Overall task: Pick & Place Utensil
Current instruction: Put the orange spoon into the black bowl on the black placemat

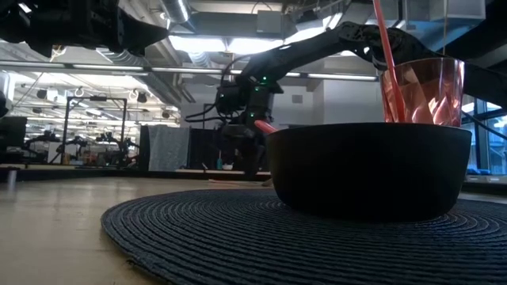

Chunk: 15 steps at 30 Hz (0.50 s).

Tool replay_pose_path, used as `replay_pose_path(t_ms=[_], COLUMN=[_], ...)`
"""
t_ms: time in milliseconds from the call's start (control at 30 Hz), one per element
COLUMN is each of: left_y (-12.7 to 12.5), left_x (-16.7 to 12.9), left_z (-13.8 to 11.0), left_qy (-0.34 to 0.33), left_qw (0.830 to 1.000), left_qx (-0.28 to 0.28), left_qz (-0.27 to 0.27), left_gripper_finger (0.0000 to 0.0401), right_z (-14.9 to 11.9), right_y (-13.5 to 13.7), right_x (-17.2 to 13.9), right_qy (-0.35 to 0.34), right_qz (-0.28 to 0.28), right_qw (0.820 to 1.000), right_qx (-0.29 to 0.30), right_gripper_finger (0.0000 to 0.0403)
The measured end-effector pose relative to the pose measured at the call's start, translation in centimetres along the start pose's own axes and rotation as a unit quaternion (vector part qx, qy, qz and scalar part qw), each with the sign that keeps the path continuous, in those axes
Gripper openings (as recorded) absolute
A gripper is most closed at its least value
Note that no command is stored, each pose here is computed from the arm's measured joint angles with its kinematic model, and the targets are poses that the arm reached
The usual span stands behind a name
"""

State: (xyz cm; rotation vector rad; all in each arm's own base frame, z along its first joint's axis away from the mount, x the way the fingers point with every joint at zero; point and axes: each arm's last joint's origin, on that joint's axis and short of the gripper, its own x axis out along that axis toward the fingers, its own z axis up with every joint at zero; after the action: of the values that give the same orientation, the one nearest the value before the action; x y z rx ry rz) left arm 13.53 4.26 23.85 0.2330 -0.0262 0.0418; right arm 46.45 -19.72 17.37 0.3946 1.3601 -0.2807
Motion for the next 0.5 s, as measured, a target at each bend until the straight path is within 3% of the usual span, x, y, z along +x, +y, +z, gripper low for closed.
replay_pose_path(t_ms=[300, 500], left_y=[-0.01, -0.01], left_x=[0.0, 0.0], left_z=[-0.05, -0.05], left_qy=[0.003, 0.003], left_qw=[1.0, 1.0], left_qx=[-0.001, -0.001], left_qz=[-0.001, -0.001], left_gripper_finger=[0.0008, 0.0005], right_z=[-0.25, -0.25], right_y=[-0.26, -0.32], right_x=[0.04, 0.15], right_qy=[0.01, 0.011], right_qz=[-0.042, -0.044], right_qw=[0.999, 0.999], right_qx=[-0.005, -0.012], right_gripper_finger=[0.0126, 0.0138])
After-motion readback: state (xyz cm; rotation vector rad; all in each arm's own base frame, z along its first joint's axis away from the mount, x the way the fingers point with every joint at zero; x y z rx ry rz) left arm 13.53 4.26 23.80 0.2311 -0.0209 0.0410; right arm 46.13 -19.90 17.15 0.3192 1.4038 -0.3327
